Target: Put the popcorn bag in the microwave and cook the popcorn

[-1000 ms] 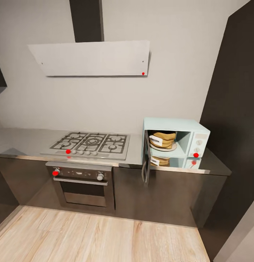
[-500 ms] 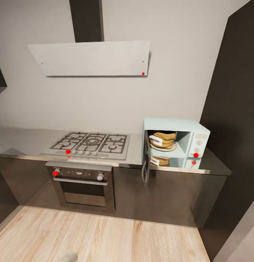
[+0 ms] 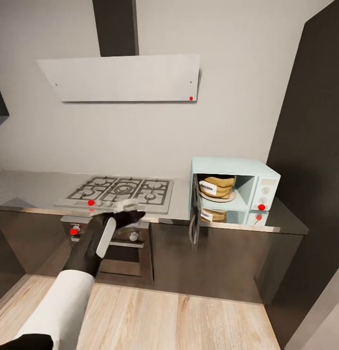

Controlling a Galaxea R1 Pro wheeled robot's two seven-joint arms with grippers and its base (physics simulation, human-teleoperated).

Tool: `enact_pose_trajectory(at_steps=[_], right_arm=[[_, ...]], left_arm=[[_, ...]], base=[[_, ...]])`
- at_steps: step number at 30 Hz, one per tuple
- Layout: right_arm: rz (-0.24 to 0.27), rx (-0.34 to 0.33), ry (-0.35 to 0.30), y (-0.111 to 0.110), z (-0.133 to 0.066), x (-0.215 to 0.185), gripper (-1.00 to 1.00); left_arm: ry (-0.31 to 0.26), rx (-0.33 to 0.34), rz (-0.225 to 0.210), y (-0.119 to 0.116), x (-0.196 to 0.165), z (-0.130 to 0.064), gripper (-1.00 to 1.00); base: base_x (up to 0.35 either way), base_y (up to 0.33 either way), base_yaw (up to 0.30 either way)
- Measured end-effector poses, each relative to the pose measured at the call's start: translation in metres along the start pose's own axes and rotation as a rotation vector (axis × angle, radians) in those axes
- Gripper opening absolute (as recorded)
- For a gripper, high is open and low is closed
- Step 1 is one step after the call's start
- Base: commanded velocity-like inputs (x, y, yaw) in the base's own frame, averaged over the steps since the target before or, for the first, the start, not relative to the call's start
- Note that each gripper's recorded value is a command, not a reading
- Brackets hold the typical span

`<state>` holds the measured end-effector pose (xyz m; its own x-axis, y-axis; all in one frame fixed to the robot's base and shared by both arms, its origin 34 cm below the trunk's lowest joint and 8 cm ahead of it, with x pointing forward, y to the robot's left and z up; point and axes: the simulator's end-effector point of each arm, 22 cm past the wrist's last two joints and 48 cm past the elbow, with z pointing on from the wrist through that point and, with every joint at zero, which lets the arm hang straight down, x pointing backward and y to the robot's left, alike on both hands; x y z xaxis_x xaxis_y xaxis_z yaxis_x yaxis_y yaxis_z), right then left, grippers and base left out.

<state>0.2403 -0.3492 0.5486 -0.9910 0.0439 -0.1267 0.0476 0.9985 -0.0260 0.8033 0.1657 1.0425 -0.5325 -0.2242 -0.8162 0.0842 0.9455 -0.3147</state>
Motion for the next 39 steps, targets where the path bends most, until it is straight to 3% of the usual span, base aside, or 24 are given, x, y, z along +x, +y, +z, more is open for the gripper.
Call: enact_pose_trajectory(at_steps=[1,3,5,6,8,9,10,13,19,26,33,39], right_arm=[[0.001,0.0,0.0,0.0,0.0,0.0,1.0],[0.005,0.0,0.0,0.0,0.0,0.0,1.0],[0.007,0.0,0.0,0.0,0.0,0.0,1.0],[0.008,0.0,0.0,0.0,0.0,0.0,1.0],[0.008,-0.001,-0.001,0.0,0.0,0.0,1.0],[0.009,-0.001,-0.001,0.0,0.0,0.0,1.0],[0.009,-0.001,-0.001,0.0,0.0,0.0,1.0],[0.0,-0.023,-0.01,0.014,0.001,-0.001,1.0],[-0.002,-0.023,-0.012,0.014,0.001,-0.002,1.0],[-0.002,-0.023,-0.013,0.014,0.001,-0.002,1.0],[0.01,-0.018,-0.009,0.018,0.002,-0.001,1.0],[0.013,-0.02,-0.012,0.02,0.002,-0.002,1.0]], left_arm=[[-0.009,0.032,0.004,-0.014,-0.012,-0.002,1.0],[-0.009,0.195,0.023,-0.063,-0.028,-0.01,1.0],[-0.003,0.37,0.073,-0.11,-0.029,-0.024,1.0],[0.0,0.424,0.099,-0.124,-0.028,-0.03,1.0],[0.011,0.475,0.15,-0.14,-0.023,-0.035,1.0],[0.023,0.486,0.207,-0.149,-0.016,-0.036,1.0],[0.033,0.488,0.247,-0.154,-0.01,-0.036,1.0],[0.041,0.47,0.23,-0.149,-0.005,-0.031,1.0],[0.101,0.471,0.218,-0.143,0.011,-0.027,1.0],[0.104,0.464,0.223,-0.142,0.012,-0.026,1.0],[0.103,0.472,0.218,-0.147,0.012,-0.027,1.0],[0.089,0.399,0.217,-0.139,0.009,-0.02,1.0]], base=[[0.0,0.0,0.0],[0.0,0.0,0.0],[0.0,0.0,0.0],[0.0,0.0,0.0],[0.0,0.0,0.0],[0.0,0.0,0.0],[0.0,0.0,0.0],[0.0,0.0,0.0],[0.05,0.0,0.0],[0.296,0.0,0.0],[0.053,0.0,-0.098],[0.0,0.0,-0.237]])
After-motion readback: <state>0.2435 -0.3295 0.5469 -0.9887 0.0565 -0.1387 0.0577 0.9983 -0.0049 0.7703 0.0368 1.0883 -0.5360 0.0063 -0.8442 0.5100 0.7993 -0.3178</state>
